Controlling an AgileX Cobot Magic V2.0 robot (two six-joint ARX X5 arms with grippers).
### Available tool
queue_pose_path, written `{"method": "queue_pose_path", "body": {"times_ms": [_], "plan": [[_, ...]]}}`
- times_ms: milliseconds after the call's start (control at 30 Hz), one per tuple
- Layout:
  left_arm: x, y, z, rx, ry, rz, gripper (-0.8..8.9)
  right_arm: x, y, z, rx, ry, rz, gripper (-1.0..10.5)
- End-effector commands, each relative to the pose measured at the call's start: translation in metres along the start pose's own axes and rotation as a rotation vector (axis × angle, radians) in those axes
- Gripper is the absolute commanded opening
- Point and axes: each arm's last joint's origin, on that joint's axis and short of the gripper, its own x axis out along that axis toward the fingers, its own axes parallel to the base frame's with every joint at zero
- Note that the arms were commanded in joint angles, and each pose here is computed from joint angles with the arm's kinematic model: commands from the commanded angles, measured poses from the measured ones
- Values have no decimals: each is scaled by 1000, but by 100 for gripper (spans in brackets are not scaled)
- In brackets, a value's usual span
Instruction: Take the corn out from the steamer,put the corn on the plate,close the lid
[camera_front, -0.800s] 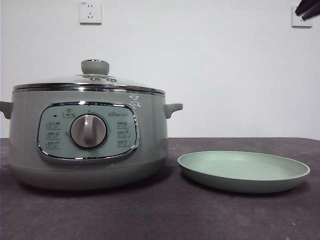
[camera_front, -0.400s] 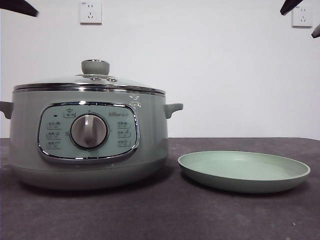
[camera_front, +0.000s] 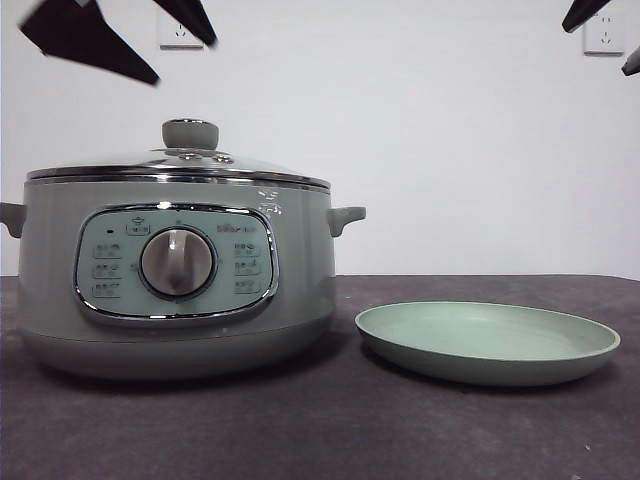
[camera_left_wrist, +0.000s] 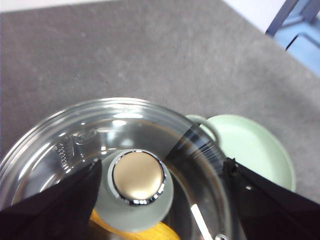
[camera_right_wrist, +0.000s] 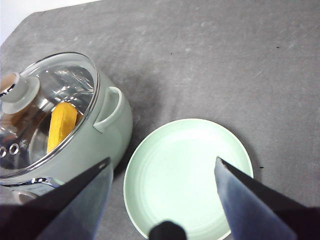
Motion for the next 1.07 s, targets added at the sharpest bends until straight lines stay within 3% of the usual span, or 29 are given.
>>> {"method": "queue_pose_path", "body": {"times_ms": [33, 433, 700, 833, 933, 1067], "plan": [[18, -1, -2, 39, 42, 39, 409, 0, 0, 1, -3, -6, 2, 344], [49, 2, -15, 50, 145, 71, 393, 0, 0, 1, -3, -6, 2, 344], [50, 3, -15, 79, 149, 74, -4, 0, 0, 1, -2, -5, 2, 344], [50, 3, -13, 84, 132, 74, -9, 0, 0, 1, 0, -7, 10, 344], [44, 1, -8, 92, 86, 73, -9, 0, 1, 3, 51, -22, 14, 344], [17, -5, 4, 111, -26, 85, -9, 1, 4, 8, 51, -53, 117, 344]]}}
